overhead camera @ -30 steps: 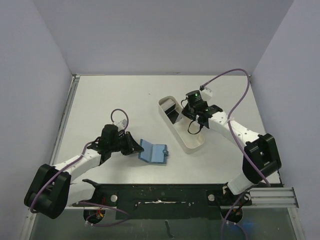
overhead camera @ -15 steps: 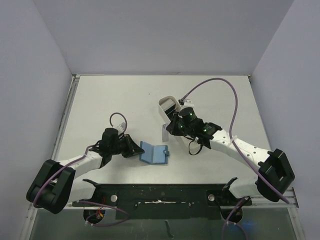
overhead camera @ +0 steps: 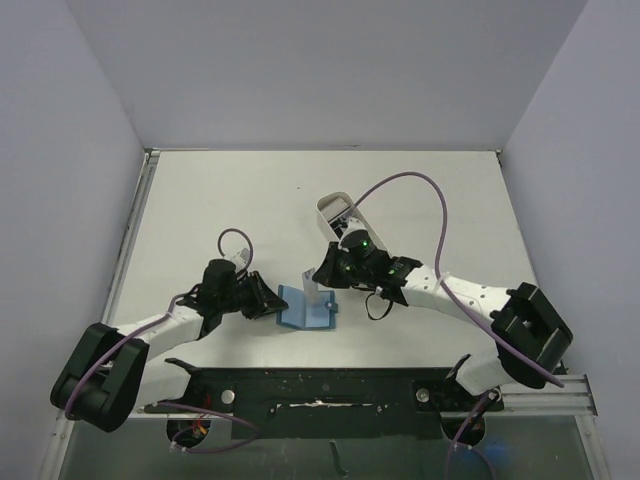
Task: Put the credit cards into the card holder
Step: Insert the credit card into the card holder.
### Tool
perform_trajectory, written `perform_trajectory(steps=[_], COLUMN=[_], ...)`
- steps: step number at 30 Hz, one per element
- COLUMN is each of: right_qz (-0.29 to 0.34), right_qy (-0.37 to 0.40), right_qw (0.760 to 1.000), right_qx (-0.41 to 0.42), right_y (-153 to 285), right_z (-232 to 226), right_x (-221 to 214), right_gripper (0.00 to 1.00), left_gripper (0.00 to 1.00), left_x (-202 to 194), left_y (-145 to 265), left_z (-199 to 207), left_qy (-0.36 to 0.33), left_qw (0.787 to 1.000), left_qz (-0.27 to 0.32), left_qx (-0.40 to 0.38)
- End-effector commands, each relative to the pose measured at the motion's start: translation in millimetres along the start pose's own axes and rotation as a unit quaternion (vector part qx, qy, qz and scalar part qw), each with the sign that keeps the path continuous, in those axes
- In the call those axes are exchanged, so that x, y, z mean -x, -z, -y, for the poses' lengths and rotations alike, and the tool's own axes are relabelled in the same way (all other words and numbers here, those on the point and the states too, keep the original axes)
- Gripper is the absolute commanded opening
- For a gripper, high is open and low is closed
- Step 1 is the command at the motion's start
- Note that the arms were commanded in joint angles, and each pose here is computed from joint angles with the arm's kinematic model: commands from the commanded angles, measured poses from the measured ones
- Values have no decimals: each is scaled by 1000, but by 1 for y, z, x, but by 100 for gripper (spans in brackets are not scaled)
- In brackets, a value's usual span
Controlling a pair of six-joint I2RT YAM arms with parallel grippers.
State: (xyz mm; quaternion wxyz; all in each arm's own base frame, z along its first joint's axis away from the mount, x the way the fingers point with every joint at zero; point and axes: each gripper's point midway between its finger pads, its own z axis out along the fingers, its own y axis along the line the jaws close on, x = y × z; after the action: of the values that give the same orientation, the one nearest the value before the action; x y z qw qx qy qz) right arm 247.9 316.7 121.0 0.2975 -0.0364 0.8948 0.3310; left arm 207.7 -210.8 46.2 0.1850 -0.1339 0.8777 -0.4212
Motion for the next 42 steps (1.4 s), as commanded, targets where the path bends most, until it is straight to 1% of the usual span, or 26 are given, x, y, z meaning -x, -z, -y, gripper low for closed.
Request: perform_trajectory(steps=[1, 4, 7, 11, 14, 16, 18, 22, 26, 42], right_qz=[-13, -36, -54, -64, -72, -77, -81, -86, -88, -92], right_qy=[-12, -13, -14, -15, -15, -14, -14, -16, -15, -17], right_qw=[1000, 999, 998, 997, 996, 996, 996, 995, 995, 993], right_qx=[23, 1, -22, -38, -44, -45, -47, -45, -50, -71], right_y=[-14, -23, -29, -31, -33, -35, -37, -40, -41, -49], right_z=[-12, -2, 10, 20, 25, 27, 28, 28, 30, 39], right_x=[-12, -26, -38, -47, -53, -55, -58, -60, -60, -64], right_gripper=[0, 0, 0, 0, 0, 0, 0, 0, 0, 0], left_gripper=[23, 29, 32, 33, 33, 29, 20, 7, 0, 0], left_x=[6, 7, 7, 11, 12, 12, 12, 11, 11, 8], left_y=[3, 5, 7, 11, 13, 14, 14, 13, 12, 12], left_z=[0, -4, -11, -20, -23, -23, -25, -28, -31, -34], left_qy=[-25, -32, -37, -46, -49, -49, -48, -47, -46, -43], left_qw=[1000, 999, 998, 996, 995, 995, 995, 994, 994, 994], left_qz=[16, 19, 22, 33, 40, 41, 42, 40, 38, 33], left_qx=[9, 20, 41, 72, 78, 80, 82, 87, 93, 98])
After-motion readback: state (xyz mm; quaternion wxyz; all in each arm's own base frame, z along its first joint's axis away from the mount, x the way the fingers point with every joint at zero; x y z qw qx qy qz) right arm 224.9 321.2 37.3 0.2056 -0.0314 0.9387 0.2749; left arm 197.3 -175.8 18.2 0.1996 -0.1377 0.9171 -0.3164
